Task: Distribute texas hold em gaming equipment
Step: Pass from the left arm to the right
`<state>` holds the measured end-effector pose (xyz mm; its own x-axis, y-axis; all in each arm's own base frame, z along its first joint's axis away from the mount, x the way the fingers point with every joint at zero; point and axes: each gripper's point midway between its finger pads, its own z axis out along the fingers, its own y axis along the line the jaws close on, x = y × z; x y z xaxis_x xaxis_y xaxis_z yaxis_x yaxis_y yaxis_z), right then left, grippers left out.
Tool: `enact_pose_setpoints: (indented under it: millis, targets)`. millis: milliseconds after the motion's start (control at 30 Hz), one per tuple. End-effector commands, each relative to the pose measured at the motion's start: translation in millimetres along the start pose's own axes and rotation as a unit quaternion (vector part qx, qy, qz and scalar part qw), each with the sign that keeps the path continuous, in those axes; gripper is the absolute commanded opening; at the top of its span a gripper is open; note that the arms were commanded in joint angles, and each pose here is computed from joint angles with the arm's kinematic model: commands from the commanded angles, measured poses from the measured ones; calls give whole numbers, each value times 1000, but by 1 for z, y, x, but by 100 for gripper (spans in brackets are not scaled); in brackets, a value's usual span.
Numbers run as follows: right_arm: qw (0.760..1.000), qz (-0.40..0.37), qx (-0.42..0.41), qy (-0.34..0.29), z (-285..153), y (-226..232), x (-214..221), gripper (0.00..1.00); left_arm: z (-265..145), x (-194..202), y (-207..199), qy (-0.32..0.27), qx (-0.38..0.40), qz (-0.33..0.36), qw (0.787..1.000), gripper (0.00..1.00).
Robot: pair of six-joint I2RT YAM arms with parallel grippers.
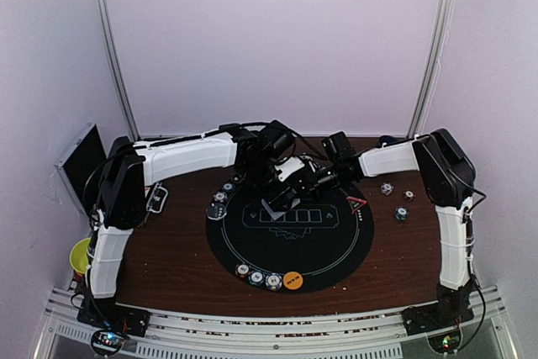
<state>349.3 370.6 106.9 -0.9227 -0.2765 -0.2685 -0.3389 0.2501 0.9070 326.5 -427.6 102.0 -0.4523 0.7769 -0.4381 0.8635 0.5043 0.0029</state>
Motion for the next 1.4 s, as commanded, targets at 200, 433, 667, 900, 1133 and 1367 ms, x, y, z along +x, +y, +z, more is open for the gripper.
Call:
enact_pose_setpoints:
  millis: [200, 433, 667, 900, 1133, 1367]
  targets:
    - [1000, -23, -4, 1, -9, 13, -5, 0, -12, -6, 6, -32, -29, 6, 999, 98]
    - [999, -23, -13, -38, -27, 32, -13, 0, -17, 5, 10, -55, -52, 28, 997, 98]
    - [998, -15, -18, -56, -33, 43, -13, 0, -32, -13, 11, -125, -63, 51, 989, 98]
    - [997, -1, -26, -66, -33, 42, -11, 0, -46, -32, -5, -183, -35, 80, 979, 98]
    - [992, 7, -78, -100, -38, 62, -15, 0, -44, -33, -16, -196, -14, 93, 976, 98]
    - [972, 40, -195, -124, -54, 103, -9, 0, -51, -31, -20, -236, -11, 107, 966, 98]
